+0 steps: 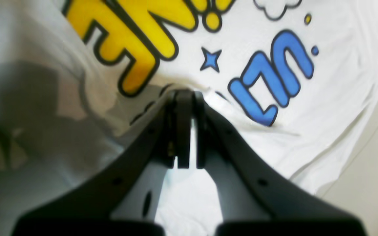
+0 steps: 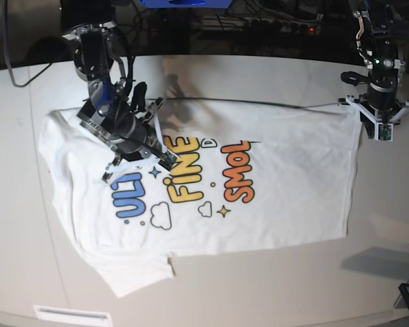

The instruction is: Fold the T-shirt properly

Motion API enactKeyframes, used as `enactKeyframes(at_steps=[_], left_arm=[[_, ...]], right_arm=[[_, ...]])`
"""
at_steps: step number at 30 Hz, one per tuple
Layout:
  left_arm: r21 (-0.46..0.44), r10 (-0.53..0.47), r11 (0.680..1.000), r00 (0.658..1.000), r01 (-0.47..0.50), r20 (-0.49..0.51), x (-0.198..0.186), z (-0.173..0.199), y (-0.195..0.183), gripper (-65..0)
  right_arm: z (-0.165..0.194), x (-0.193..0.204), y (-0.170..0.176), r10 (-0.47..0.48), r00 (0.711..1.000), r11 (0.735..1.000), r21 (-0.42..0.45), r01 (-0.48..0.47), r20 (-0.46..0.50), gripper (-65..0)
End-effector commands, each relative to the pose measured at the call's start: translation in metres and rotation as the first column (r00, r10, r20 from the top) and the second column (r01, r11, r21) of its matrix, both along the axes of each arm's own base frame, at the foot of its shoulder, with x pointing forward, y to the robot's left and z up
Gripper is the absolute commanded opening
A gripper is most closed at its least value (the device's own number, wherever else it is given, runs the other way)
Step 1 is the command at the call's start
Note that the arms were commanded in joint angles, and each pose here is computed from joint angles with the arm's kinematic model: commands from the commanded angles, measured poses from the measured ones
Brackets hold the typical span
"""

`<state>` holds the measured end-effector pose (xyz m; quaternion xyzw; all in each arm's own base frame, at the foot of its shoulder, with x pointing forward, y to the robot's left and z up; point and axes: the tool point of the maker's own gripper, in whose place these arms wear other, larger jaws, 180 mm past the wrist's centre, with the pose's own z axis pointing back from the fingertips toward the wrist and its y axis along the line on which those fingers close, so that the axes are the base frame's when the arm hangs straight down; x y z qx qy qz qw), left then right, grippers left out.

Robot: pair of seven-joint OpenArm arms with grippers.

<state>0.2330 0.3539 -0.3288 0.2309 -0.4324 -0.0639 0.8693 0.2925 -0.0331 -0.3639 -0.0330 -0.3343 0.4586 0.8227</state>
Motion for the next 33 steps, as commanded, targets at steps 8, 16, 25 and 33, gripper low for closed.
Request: enactKeyframes(at_steps=[8, 16, 25, 33], left_arm=[[0.027, -0.006, 1.0, 0.999, 0.005, 0.033, 0.004, 0.012, 0.005, -52.9], [0.024, -0.013, 1.0, 0.999, 0.012, 0.036, 0.006, 0.012, 0.002, -52.9], [-0.005, -0.035, 0.999, 0.999, 0.035, 0.032, 0.008, 0.005, -0.011, -53.7], [-0.07, -0.13, 0.989, 0.991, 0.13, -0.002, 0.014, -0.012, -0.045, -65.0]], right_arm=[[0.02, 0.02, -0.005, 0.008, 0.997, 1.0, -0.011, -0.007, 0.074, -41.8], [0.037, 0.035, -0.055, -0.133, 0.983, 0.991, -0.005, 0.135, 0.13, -30.5], [0.039, 0.018, -0.137, -0.36, 0.923, 0.93, -0.025, 0.367, 0.138, -50.8], [0.006, -0.016, -0.131, -0.373, 0.928, 0.927, -0.031, 0.373, 0.029, -64.6]])
